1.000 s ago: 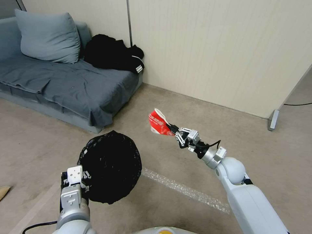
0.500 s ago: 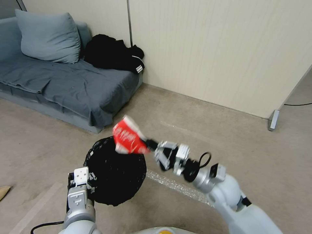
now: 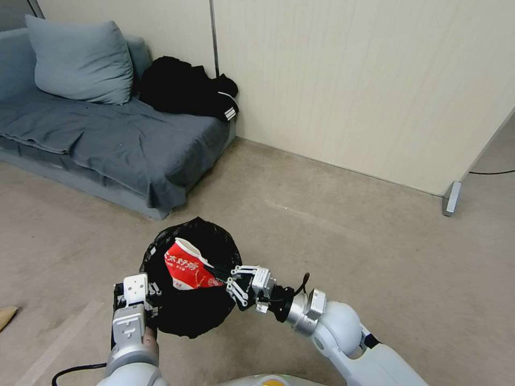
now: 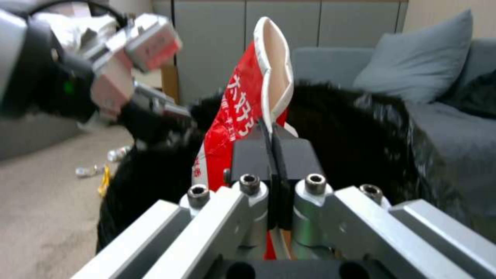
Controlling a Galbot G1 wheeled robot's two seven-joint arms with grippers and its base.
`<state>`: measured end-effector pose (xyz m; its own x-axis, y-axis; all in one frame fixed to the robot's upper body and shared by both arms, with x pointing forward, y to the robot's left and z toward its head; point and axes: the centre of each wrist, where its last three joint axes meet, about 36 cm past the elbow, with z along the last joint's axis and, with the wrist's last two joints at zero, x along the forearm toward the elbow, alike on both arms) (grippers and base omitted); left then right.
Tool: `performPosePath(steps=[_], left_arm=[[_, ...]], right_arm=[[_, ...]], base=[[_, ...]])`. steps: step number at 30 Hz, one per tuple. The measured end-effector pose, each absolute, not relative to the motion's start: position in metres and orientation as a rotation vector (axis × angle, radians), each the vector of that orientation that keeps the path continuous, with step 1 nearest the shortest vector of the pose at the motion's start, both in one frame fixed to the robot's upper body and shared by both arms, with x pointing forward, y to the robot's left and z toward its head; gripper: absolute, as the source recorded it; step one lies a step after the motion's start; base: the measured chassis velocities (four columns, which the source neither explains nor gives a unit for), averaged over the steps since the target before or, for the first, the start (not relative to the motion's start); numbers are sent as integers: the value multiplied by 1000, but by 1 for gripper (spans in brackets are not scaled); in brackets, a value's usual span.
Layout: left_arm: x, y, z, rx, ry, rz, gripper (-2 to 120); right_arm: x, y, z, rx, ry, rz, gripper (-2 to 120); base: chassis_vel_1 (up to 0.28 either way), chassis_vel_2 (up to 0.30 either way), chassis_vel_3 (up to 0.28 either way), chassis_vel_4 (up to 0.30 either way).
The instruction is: Pick up the trash bin, then pick up the garbage from the floor and place it into the trash bin.
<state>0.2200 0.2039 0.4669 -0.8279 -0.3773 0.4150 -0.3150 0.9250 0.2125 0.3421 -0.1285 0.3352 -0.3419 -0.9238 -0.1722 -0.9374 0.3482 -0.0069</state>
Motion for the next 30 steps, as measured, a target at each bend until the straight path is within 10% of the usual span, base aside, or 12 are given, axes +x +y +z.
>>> performPosePath(steps=[30], left_arm=[[221,202,461,489,-2610,-198,0]], right_arm=[[338,-137,407,-1444,2430,110,99]], base=[[0,0,0,0]])
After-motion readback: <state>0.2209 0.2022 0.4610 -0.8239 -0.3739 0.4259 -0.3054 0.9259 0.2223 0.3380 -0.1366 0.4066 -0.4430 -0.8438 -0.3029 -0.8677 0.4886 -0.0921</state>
